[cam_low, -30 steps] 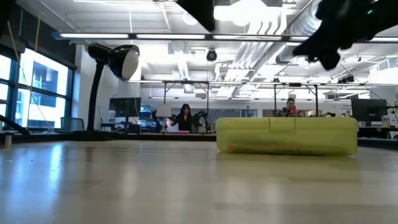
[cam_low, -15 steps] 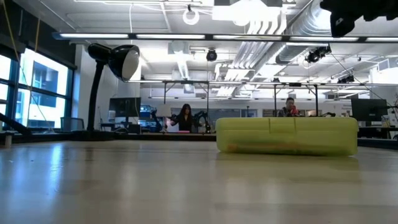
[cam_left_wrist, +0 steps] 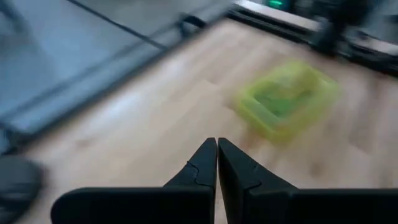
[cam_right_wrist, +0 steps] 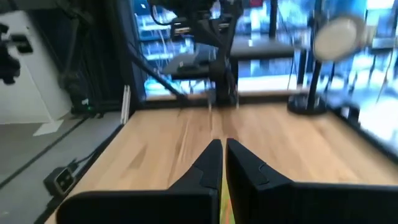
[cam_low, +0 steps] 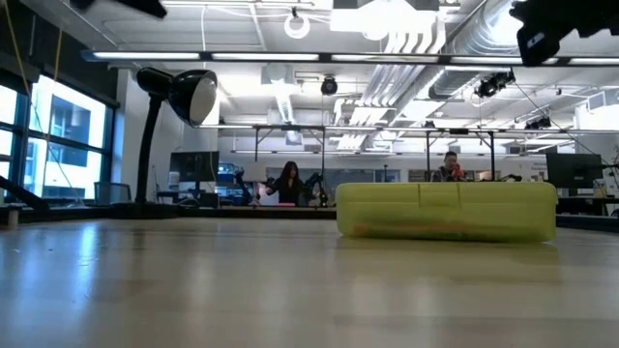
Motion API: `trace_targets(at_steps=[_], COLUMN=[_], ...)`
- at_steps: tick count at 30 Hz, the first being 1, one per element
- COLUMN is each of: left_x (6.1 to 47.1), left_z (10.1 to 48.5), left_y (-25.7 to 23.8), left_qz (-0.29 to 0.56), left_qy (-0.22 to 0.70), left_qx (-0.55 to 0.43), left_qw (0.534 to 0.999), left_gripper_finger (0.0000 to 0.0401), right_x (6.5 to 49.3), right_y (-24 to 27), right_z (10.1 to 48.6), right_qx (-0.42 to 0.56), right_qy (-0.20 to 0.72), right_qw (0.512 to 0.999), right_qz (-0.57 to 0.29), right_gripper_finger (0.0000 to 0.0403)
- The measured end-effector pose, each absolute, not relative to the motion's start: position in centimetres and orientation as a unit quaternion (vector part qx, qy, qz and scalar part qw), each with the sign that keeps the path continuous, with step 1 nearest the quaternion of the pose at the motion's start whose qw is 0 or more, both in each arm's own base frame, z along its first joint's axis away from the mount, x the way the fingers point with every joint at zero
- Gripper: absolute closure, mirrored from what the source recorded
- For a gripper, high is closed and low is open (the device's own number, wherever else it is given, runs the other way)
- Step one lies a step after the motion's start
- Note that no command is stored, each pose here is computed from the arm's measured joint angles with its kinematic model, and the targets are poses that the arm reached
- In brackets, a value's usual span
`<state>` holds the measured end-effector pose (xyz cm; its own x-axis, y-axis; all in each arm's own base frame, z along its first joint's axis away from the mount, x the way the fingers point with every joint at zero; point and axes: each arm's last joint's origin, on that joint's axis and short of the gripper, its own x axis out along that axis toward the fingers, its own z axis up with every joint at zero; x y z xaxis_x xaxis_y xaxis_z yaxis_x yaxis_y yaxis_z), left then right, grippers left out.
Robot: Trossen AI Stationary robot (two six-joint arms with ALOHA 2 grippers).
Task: Pick & place school supplies into a supply box
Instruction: Return to Home Position
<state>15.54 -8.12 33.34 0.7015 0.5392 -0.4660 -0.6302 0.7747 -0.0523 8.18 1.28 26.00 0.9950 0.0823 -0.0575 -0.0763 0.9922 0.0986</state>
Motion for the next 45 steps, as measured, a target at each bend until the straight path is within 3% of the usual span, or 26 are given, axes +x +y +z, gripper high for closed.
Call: trace_targets(at_steps=[5, 9, 16, 29, 39, 45], left_x=[15.9, 16.3, 15.4, 12.2, 10.9, 10.9], left_z=[27.4, 25.1, 24.3, 20.2, 19.0, 18.7], left_y=[-8.9, -8.7, -5.0, -1.5, -0.5, -0.1], left_qz=[0.127, 0.009, 0.075, 0.0, 0.031, 0.047], left_qy=[0.187, 0.119, 0.097, -0.08, -0.104, -0.09], left_qx=[-0.15, -0.109, -0.073, -0.068, -0.047, -0.032], left_qw=[0.962, 0.987, 0.99, 0.994, 0.993, 0.994], left_gripper_finger=[0.0355, 0.0355, 0.0355, 0.0355, 0.0355, 0.0355], right_x=[8.1, 8.2, 6.9, 7.3, 9.1, 9.2], right_y=[1.3, 1.4, 1.8, 1.9, 2.2, 2.2], right_z=[25.2, 26.6, 27.6, 23.7, 19.2, 18.9], right_qx=[0.054, -0.007, -0.043, -0.012, 0.017, 0.03], right_qy=[0.07, -0.002, -0.058, -0.107, -0.124, -0.118], right_qw=[0.995, 0.998, 0.984, 0.978, 0.976, 0.98], right_qz=[0.039, 0.066, 0.161, 0.18, 0.176, 0.16], right_gripper_finger=[0.0402, 0.0402, 0.0402, 0.0402, 0.0402, 0.0402])
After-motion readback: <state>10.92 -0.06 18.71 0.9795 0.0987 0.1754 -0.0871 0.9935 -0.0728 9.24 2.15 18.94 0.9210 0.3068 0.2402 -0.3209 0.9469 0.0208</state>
